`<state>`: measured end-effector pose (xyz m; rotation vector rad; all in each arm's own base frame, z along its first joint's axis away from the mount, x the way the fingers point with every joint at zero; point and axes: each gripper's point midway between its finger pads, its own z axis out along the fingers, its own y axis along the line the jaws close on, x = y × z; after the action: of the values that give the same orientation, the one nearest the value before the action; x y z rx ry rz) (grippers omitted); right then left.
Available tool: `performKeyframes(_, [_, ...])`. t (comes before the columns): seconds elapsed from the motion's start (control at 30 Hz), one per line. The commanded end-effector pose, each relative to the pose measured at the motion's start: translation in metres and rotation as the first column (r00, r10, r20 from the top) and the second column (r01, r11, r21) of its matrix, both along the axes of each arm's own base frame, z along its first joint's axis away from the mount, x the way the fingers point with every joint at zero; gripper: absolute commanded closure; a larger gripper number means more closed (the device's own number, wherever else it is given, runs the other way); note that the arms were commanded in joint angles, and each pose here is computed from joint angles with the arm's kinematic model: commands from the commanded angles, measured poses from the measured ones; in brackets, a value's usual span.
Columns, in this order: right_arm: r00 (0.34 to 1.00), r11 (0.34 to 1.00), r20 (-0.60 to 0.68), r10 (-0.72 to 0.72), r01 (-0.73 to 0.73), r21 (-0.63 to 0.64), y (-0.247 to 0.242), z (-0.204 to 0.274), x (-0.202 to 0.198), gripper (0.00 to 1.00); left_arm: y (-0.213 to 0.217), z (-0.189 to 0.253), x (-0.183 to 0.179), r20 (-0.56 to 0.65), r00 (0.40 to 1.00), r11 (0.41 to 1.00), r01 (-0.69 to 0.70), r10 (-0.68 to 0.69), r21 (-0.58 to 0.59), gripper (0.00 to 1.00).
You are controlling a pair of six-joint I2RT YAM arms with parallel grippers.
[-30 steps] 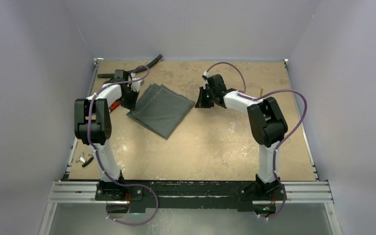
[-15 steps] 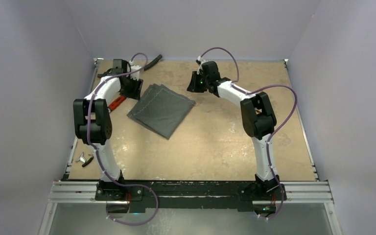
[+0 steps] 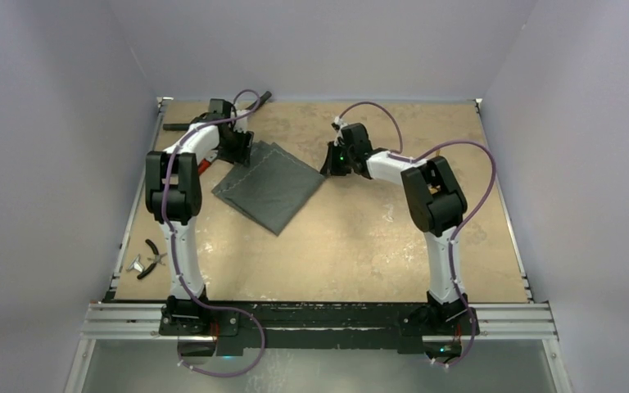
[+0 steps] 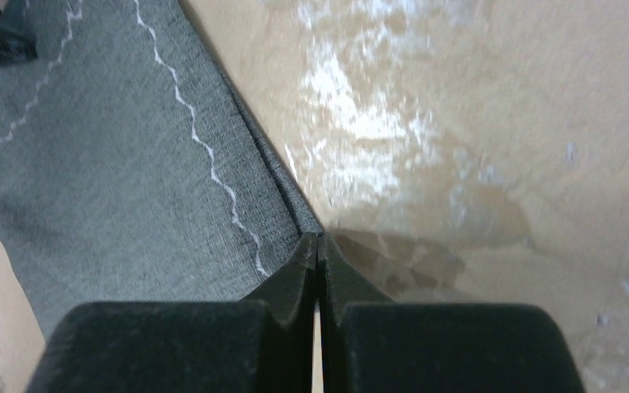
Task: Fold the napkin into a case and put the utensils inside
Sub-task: Move the square-folded napkin to the center of the board.
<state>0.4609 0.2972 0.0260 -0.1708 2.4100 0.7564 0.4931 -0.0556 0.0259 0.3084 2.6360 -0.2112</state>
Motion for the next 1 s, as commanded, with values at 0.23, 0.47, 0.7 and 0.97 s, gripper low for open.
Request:
performKeyframes(0.23, [0.999, 0.999, -0.026, -0.042, 0.041, -0.034, -0.036, 0.016, -0.065, 1.0, -0.039, -0.028, -0.057, -0.137, 0.979, 0.988, 0.15, -0.154, -0.043, 0.67])
performKeyframes(0.47, [0.998, 0.996, -0.024, -0.064, 0.062, -0.06, -0.057, 0.034, -0.095, 1.0, -0.081, -0.04, -0.121, -0.22, 0.921, 0.947, 0.312, -0.321, -0.076, 0.73])
performKeyframes(0.7, [0.994, 1.0, 0.11, 0.008, -0.008, 0.001, -0.033, 0.08, -0.06, 0.62, -0.09, -0.017, -0.126, -0.189, 0.912, 0.931, 0.355, -0.364, -0.08, 0.71])
performKeyframes(0.97, [0.952, 0.951, 0.146, 0.27, -0.287, 0.115, 0.025, 0.076, -0.036, 0.4, -0.086, 0.047, -0.09, -0.034, 0.938, 0.937, 0.342, -0.345, -0.064, 0.55])
